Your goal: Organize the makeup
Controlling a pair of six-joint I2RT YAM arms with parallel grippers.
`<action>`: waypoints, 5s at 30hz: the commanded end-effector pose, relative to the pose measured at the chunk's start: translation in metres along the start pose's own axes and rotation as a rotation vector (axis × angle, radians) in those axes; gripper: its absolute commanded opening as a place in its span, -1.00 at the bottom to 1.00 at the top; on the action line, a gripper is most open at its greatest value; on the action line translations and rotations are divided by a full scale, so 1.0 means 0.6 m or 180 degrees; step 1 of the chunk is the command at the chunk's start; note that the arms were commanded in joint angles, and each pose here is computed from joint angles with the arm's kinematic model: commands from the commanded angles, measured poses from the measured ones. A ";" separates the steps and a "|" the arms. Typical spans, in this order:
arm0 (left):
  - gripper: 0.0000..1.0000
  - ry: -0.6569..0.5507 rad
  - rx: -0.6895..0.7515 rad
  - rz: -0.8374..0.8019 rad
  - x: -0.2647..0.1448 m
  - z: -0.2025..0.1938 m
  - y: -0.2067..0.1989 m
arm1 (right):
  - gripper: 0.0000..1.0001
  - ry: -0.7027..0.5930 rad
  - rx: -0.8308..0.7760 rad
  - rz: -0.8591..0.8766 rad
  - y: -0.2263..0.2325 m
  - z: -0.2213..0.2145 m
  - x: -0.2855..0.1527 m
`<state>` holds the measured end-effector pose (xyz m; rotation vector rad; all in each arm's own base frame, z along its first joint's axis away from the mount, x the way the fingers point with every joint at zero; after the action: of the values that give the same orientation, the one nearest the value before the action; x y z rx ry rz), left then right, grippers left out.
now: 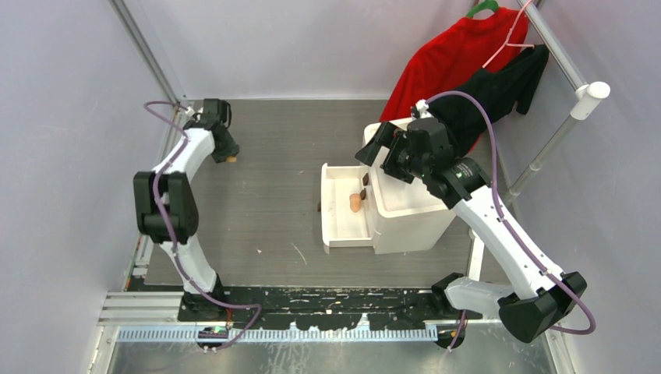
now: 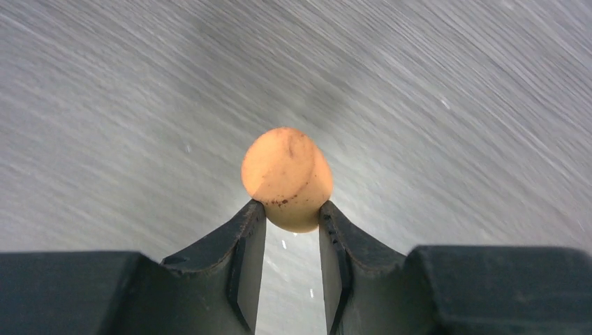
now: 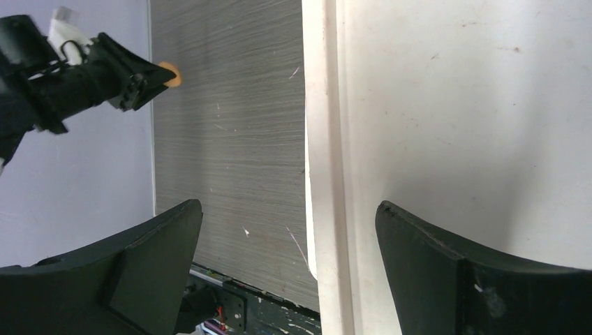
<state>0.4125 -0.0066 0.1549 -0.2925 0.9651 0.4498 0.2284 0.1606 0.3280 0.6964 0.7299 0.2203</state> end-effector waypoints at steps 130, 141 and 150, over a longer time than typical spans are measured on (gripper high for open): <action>0.43 0.0378 0.1672 -0.2550 -0.236 -0.312 -0.300 | 1.00 0.0216 0.0061 0.0028 -0.020 -0.031 -0.016; 0.41 0.0792 0.1654 -0.2845 -0.179 -0.399 -0.361 | 1.00 0.0216 0.0078 0.0012 -0.019 -0.030 -0.016; 0.42 0.0678 0.1753 -0.3149 -0.215 -0.405 -0.389 | 1.00 0.0210 0.0092 -0.0001 -0.021 -0.030 -0.019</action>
<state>0.2801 -0.3312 0.1136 -0.2412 1.0892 -0.6742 0.2160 0.1626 0.3267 0.7617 0.7333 0.2885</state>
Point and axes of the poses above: each gripper's point midway between its finger pads, its own x axis out along the fingers, its own y axis along the line the jaws close on, z = x × y, the point moved 8 cm from there along -x, back along the fingers, and after that the axes turned 5 degrees about x, right-handed, at the moved point
